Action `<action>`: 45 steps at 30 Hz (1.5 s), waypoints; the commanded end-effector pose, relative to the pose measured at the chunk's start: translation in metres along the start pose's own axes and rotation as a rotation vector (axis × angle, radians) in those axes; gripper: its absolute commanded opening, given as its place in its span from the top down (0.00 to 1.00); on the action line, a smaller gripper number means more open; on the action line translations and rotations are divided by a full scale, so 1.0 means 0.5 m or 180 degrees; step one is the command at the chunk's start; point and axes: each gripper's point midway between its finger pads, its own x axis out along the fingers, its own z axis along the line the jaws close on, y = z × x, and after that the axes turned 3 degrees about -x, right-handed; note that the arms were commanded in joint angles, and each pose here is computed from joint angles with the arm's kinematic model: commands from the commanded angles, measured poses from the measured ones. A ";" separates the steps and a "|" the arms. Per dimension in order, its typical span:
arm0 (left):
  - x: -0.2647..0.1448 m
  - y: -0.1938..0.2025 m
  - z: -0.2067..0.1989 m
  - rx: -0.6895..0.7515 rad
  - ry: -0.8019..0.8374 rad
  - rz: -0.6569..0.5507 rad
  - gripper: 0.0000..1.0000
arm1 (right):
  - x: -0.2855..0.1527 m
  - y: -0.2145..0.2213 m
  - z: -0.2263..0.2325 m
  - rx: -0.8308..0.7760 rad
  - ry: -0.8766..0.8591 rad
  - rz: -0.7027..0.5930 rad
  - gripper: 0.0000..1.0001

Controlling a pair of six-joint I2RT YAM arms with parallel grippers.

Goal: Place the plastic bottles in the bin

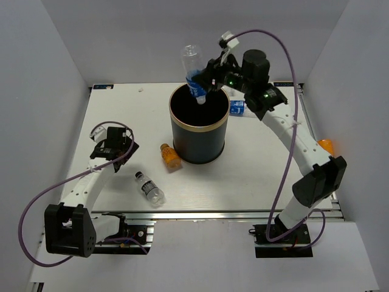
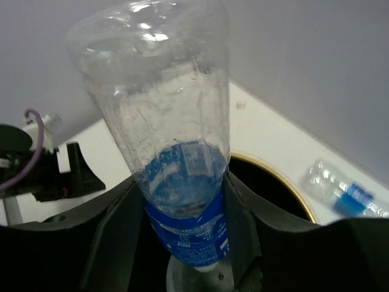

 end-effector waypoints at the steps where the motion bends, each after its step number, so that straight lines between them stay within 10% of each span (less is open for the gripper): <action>1: 0.006 0.060 -0.012 0.0077 0.0226 0.0389 0.02 | 0.001 0.010 -0.004 -0.0030 0.0048 -0.0075 0.42; 3: 0.013 0.095 -0.004 0.0133 0.0262 0.0545 0.02 | -0.003 0.008 0.000 0.0034 0.0050 -0.0098 0.11; 17: 0.018 0.259 0.028 0.0525 0.0183 0.1066 0.03 | -0.174 -0.020 -0.124 0.0539 0.1152 -0.0538 0.11; 25: 0.033 0.281 0.051 0.0602 -0.0011 0.1128 0.51 | -0.336 0.074 -0.240 0.0927 0.1722 -0.0505 0.11; 33: 0.018 0.211 0.039 0.0628 -0.0109 0.0744 1.00 | -0.454 0.108 -0.312 0.1082 0.2266 -0.0562 0.11; 40: -0.077 0.025 -0.038 0.0357 -0.0023 -0.0103 1.00 | -0.534 0.158 -0.363 0.1032 0.2884 -0.0413 0.11; 45: -0.232 -0.152 -0.190 -0.0298 0.0948 -0.0758 1.00 | -0.615 0.189 -0.418 0.0470 0.3443 0.0144 0.11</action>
